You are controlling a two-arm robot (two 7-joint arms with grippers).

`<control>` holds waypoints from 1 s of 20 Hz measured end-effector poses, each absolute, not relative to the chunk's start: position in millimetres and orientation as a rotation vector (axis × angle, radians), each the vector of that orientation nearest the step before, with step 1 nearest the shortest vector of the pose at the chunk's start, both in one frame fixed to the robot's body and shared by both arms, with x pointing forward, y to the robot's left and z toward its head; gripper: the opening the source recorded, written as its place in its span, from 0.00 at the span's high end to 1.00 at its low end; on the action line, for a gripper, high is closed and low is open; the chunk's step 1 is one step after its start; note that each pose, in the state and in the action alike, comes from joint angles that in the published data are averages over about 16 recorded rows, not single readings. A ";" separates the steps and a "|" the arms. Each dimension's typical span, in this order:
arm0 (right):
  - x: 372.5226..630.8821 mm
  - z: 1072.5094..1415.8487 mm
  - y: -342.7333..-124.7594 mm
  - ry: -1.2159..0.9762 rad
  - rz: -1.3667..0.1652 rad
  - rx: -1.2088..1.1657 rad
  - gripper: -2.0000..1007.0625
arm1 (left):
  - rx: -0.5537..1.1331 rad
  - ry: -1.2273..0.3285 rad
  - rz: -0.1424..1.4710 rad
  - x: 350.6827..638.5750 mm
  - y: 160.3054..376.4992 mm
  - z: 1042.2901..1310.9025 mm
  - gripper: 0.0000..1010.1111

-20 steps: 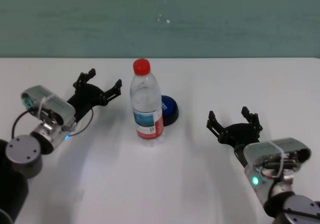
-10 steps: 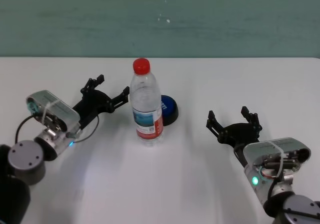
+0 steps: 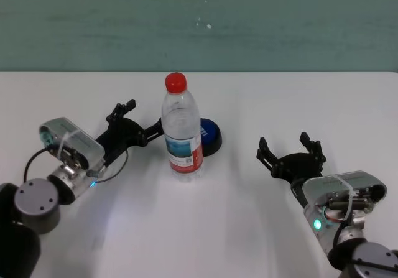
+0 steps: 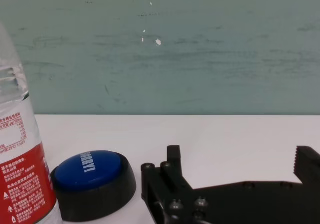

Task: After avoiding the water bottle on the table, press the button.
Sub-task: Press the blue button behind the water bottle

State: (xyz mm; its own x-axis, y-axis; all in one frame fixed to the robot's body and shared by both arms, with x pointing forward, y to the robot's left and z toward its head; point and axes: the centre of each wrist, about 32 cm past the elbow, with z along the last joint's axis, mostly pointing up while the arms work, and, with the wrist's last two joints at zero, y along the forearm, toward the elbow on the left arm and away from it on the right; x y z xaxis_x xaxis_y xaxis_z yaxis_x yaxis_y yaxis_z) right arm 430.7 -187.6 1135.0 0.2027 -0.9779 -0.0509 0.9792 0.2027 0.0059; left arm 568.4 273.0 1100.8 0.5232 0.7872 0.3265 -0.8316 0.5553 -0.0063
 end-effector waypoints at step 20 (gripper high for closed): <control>430.8 1135.0 -187.6 0.039 -1.366 0.040 0.00 | 0.186 -0.305 1.116 562.6 282.4 1104.4 0.01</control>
State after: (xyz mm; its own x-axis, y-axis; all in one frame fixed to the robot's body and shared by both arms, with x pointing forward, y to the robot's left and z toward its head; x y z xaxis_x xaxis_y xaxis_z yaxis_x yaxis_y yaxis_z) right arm 430.8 -187.6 1135.0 0.2027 -0.9779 -0.0508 0.9792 0.2027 0.0059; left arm 562.6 282.4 1104.4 0.4037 0.8526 0.3319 -0.9029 0.4297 -0.0056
